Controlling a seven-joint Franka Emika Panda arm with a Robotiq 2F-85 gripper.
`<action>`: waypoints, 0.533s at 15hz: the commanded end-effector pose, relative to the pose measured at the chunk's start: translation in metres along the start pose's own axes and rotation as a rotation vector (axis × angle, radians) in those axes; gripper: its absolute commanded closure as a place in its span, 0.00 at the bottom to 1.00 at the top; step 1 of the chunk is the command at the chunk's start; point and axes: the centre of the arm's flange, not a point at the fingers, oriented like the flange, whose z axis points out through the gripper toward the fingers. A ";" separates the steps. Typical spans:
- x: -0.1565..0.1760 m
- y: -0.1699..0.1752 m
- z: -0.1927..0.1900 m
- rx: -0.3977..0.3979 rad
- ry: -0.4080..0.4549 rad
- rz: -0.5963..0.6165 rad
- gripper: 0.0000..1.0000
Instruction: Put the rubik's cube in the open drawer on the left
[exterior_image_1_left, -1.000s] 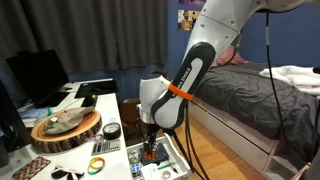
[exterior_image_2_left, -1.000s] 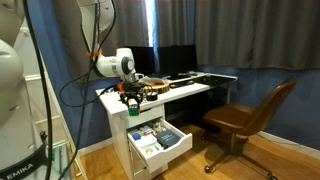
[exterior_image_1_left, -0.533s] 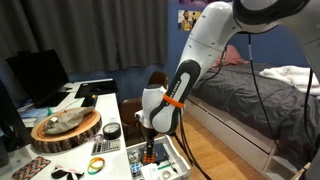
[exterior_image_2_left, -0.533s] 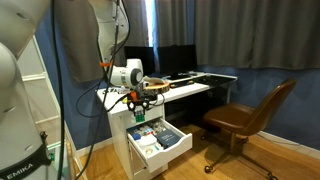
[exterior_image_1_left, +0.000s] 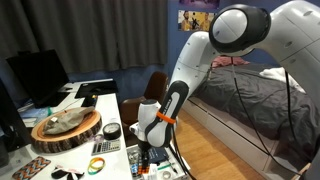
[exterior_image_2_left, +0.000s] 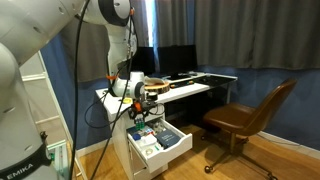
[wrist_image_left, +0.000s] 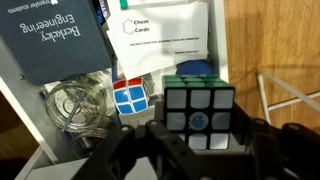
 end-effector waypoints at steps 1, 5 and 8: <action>0.000 0.000 0.006 0.006 -0.001 0.002 0.38; -0.001 0.001 0.007 0.007 0.000 0.006 0.38; 0.003 0.006 0.017 -0.005 0.001 -0.028 0.63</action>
